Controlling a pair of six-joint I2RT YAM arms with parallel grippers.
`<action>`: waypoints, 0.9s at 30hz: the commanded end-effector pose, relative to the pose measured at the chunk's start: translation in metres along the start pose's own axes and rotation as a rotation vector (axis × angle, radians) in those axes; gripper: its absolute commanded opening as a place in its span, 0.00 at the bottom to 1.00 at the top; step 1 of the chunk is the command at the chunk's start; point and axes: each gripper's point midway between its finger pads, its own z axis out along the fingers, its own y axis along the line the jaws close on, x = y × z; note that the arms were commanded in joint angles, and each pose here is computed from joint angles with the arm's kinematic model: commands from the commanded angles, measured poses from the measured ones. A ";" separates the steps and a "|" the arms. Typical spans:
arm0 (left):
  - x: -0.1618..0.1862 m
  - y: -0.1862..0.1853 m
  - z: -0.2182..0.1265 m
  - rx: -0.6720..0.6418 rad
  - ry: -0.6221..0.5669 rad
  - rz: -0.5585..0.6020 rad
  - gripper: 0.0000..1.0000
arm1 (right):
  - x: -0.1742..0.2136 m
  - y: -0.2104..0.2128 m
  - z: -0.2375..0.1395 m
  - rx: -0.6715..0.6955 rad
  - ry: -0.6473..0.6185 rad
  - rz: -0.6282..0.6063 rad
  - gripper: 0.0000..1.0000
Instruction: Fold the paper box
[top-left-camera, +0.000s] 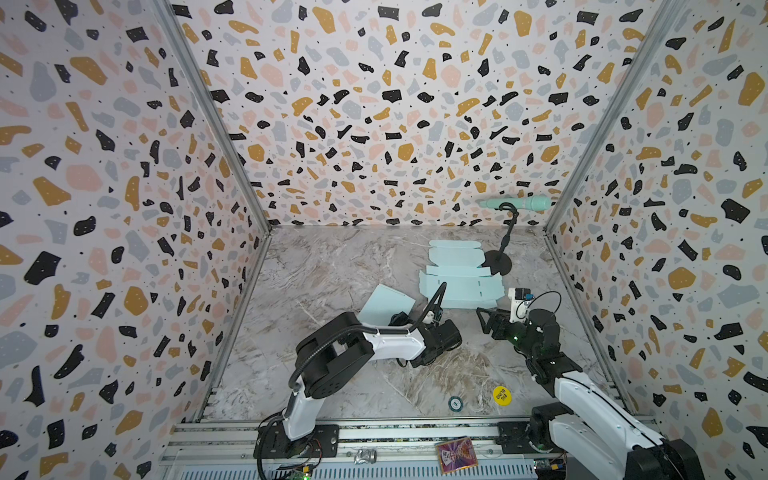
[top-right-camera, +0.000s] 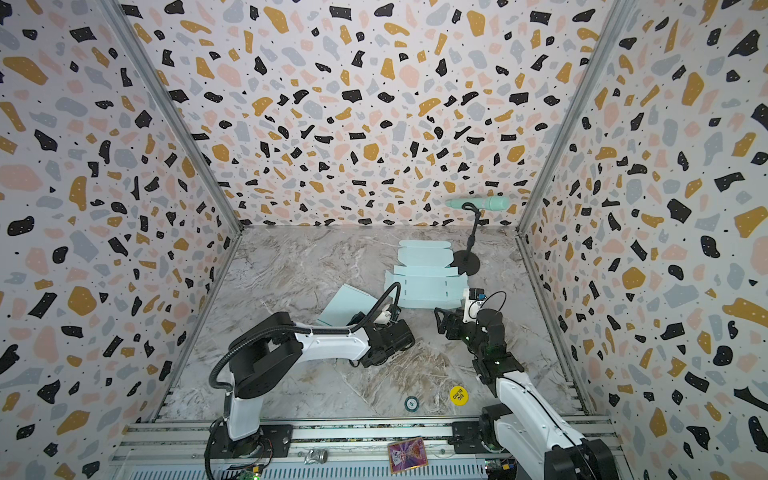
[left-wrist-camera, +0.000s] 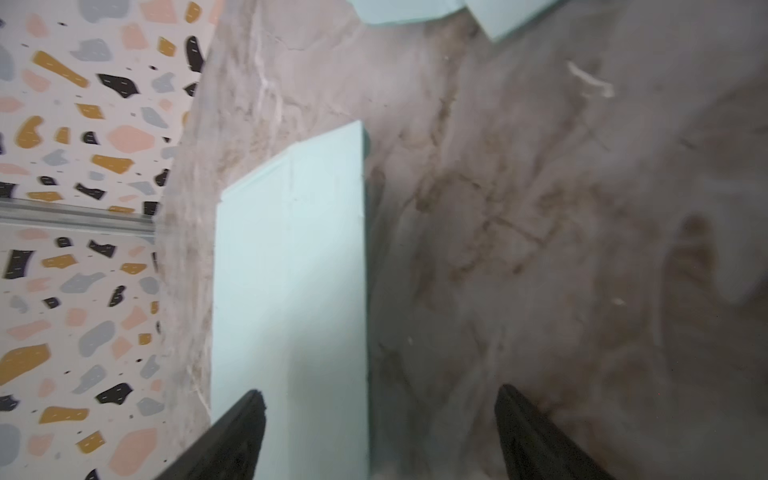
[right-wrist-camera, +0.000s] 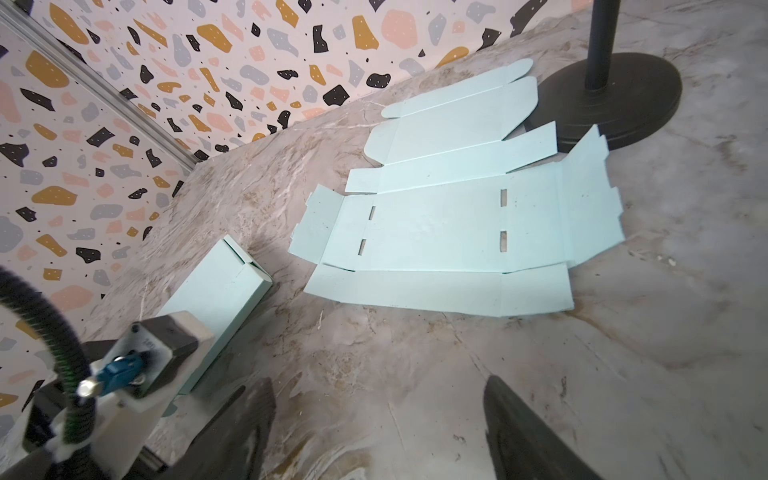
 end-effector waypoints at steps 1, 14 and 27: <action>-0.004 0.024 0.005 -0.160 -0.002 0.013 0.82 | -0.001 -0.001 -0.003 0.009 -0.012 -0.010 0.80; 0.010 0.048 0.011 -0.339 -0.019 0.039 0.09 | -0.003 0.000 -0.003 -0.003 -0.027 -0.012 0.79; -0.006 0.086 -0.029 -0.202 -0.084 -0.085 0.00 | -0.006 0.012 -0.007 -0.041 -0.027 -0.055 0.76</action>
